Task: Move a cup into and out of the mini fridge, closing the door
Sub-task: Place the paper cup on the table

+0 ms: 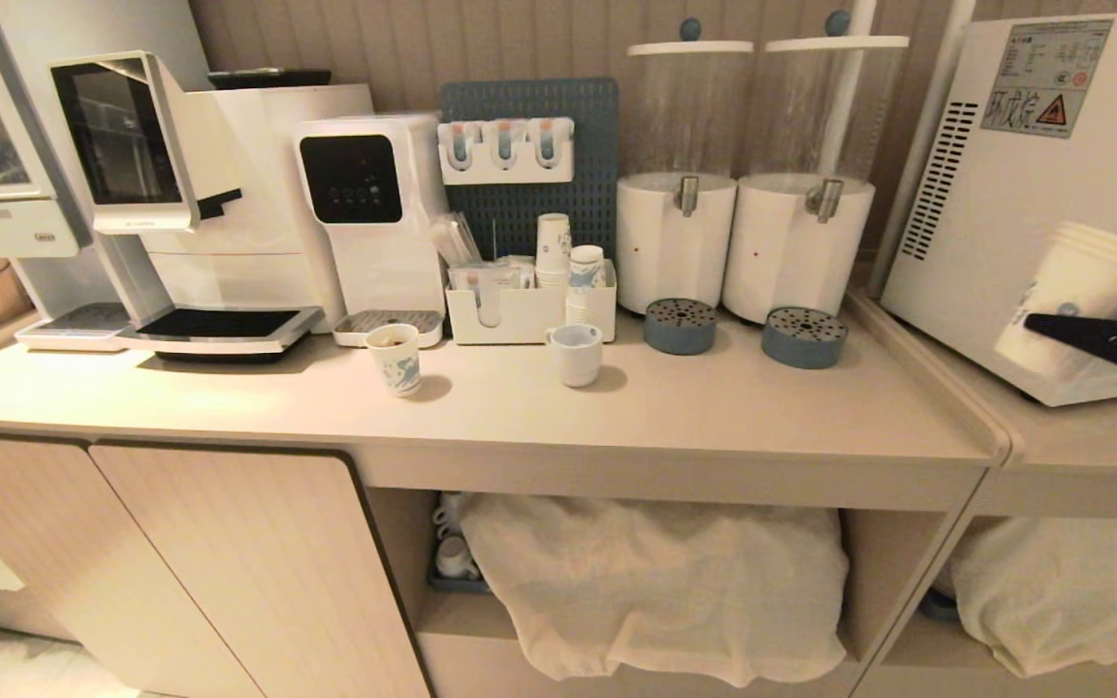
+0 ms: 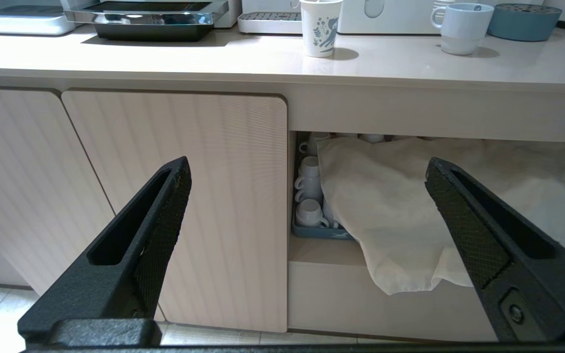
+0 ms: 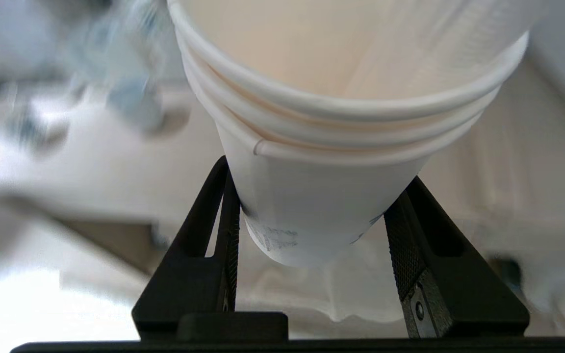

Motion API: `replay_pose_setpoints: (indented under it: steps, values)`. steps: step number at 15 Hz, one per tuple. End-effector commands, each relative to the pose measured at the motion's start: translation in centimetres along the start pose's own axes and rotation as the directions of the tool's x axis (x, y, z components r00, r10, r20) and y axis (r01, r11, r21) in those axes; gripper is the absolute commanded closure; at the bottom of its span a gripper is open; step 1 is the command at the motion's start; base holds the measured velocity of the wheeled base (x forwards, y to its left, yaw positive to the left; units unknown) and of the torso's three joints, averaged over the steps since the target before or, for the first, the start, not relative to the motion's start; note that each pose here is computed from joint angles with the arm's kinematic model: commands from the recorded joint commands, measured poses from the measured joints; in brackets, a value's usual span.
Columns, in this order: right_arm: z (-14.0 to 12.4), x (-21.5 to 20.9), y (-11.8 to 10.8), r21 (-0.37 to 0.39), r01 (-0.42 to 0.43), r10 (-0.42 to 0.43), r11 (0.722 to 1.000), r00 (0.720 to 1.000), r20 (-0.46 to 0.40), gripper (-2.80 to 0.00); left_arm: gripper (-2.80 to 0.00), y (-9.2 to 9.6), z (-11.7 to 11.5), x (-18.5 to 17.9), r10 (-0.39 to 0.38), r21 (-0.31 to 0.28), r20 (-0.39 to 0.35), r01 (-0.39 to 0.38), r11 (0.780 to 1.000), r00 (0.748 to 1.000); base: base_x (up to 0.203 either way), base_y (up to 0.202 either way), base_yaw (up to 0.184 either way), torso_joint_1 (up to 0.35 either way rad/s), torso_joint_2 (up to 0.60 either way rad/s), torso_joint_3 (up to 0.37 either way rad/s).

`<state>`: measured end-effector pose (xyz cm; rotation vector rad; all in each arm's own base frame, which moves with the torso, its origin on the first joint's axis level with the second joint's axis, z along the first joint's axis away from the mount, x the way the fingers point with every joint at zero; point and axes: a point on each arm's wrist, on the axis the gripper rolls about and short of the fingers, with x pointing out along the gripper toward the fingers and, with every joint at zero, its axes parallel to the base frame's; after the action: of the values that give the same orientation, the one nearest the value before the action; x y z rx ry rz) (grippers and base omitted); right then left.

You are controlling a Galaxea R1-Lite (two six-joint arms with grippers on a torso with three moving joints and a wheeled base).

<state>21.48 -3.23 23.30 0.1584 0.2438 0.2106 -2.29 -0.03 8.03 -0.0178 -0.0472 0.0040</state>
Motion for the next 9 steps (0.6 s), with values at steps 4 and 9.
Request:
replay_pose_setpoints:
  steps: [4, 9]
  values:
    - [-6.6, 10.4, -2.9, -0.126, -0.251, 0.223, 0.960, 0.954, -0.202, 0.00, -2.80, 0.0, -0.4, 0.1, 0.000, 0.000, -0.013, 0.000, 1.000, 1.000, 0.000, 0.000, 0.000, 0.000, 0.00, 0.000]
    - [-10.8, 19.2, -1.8, -0.333, -0.156, 0.126, 0.930, 0.986, -0.111, 0.00, -2.80, 0.0, -0.4, 0.1, 0.000, -0.002, -0.009, 0.000, 1.000, 1.000, 0.000, 0.000, 0.000, 0.000, 0.00, 0.000]
